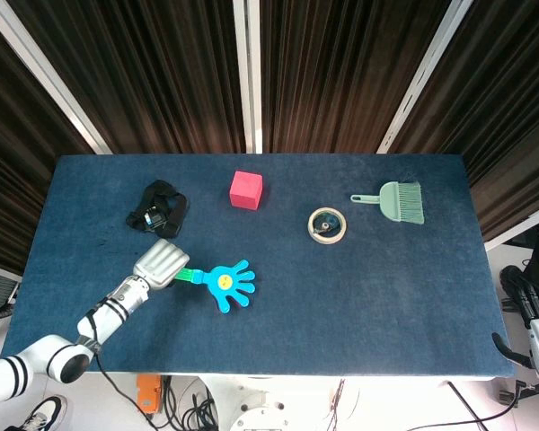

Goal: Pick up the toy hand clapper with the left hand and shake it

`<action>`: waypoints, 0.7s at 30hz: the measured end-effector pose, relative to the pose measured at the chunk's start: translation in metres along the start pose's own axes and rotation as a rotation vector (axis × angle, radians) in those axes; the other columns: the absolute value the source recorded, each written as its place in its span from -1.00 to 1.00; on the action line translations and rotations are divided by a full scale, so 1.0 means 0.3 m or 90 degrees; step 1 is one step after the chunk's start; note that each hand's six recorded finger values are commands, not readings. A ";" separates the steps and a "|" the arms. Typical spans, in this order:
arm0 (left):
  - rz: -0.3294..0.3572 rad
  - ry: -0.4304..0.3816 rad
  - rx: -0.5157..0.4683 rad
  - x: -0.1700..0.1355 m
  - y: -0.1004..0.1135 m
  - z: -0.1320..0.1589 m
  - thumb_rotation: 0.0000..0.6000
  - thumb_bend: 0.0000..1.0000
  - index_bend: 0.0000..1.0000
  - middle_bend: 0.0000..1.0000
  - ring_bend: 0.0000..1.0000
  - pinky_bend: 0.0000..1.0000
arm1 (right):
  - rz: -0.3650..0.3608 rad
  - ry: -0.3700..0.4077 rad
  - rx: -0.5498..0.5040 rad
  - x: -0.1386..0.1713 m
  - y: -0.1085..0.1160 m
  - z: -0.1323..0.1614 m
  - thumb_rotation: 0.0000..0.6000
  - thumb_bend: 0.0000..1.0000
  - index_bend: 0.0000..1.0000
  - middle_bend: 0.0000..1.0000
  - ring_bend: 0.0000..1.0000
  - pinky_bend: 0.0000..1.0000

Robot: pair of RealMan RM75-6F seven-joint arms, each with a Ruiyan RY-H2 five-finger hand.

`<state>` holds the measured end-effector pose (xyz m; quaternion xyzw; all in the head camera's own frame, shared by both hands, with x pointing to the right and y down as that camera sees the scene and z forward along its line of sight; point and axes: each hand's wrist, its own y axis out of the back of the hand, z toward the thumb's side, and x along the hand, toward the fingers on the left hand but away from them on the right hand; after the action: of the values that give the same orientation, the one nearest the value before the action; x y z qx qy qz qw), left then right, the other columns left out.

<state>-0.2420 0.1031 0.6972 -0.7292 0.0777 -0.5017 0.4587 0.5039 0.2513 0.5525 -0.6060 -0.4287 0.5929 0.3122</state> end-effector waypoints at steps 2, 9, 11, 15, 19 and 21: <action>0.008 -0.002 -0.040 0.002 0.007 0.013 1.00 0.23 1.00 1.00 1.00 1.00 | 0.000 0.000 -0.001 -0.001 -0.001 0.001 1.00 -0.56 -1.00 -1.00 -1.00 -1.00; 0.058 -0.006 -0.301 0.044 0.060 0.077 1.00 0.09 1.00 1.00 1.00 1.00 | 0.003 -0.001 -0.003 -0.001 -0.005 -0.003 1.00 -0.56 -1.00 -1.00 -1.00 -1.00; 0.068 0.007 -0.362 0.061 0.067 0.086 1.00 -0.12 1.00 1.00 1.00 1.00 | 0.002 -0.002 -0.003 0.000 -0.003 -0.007 1.00 -0.56 -1.00 -1.00 -1.00 -1.00; 0.082 0.031 -0.384 0.084 0.074 0.102 1.00 -0.29 0.95 0.99 0.93 0.91 | 0.000 -0.006 -0.004 0.001 0.003 -0.017 1.00 -0.56 -1.00 -1.00 -1.00 -1.00; 0.091 0.048 -0.369 0.099 0.077 0.126 0.03 -0.36 -0.21 -0.03 -0.10 0.07 | -0.003 -0.009 -0.007 0.003 0.006 -0.025 1.00 -0.55 -1.00 -1.00 -1.00 -1.00; 0.082 0.043 -0.366 0.098 0.075 0.135 0.00 -0.44 -0.79 -0.67 -0.70 -0.45 | -0.003 -0.008 -0.007 0.003 0.006 -0.026 1.00 -0.56 -1.00 -1.00 -1.00 -1.00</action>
<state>-0.1873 0.0972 0.6968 -0.8056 0.2782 -0.4531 0.2614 0.5117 0.2524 0.5513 -0.6026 -0.4355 0.5938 0.3075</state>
